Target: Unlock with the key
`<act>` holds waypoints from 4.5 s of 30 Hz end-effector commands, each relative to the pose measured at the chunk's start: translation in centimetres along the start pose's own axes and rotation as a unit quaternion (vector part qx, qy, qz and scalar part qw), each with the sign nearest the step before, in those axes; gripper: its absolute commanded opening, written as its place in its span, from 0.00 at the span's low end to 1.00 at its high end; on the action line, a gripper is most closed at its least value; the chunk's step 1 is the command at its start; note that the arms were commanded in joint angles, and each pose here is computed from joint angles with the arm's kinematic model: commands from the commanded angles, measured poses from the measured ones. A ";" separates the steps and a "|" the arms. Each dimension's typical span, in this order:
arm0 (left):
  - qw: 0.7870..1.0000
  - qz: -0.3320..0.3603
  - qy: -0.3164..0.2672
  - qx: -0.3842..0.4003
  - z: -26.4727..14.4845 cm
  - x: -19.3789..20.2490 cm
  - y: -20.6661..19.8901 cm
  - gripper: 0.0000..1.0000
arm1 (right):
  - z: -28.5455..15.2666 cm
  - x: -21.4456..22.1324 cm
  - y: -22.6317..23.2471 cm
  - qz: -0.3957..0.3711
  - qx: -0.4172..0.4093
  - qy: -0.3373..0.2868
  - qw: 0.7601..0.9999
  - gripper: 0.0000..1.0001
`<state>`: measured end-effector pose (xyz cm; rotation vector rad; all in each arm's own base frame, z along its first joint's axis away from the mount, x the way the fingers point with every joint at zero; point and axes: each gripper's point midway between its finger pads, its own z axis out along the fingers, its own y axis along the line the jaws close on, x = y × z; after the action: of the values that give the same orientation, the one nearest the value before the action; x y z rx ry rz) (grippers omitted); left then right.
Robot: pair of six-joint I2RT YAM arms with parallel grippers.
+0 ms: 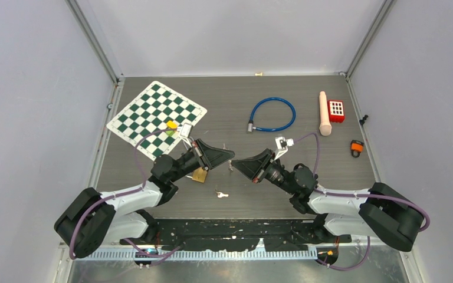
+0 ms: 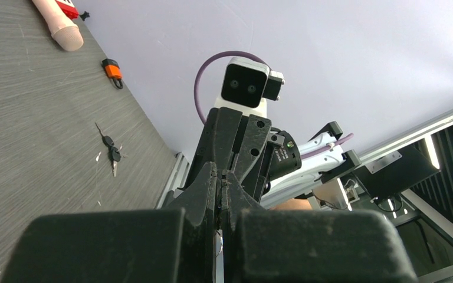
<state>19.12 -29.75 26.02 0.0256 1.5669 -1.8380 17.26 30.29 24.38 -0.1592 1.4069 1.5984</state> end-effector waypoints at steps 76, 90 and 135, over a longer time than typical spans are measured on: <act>0.645 0.085 0.309 -0.693 -13.1 0.3 24.7 0.71 | -3.4 -1.0 -5.7 -0.033 0.111 -0.019 0.993 0.05; 0.661 0.074 0.306 -0.681 -12.6 0.9 25.0 0.20 | -3.2 -0.8 -5.6 -0.029 0.103 -0.014 0.994 0.05; 0.859 0.239 0.124 -0.436 -3.8 -3.1 12.1 0.00 | 0.4 7.1 -8.7 0.050 0.112 0.194 0.973 0.05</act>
<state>24.52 -23.73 12.06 0.1672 2.3953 -0.6336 19.24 32.91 12.73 -0.2684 1.9509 1.5152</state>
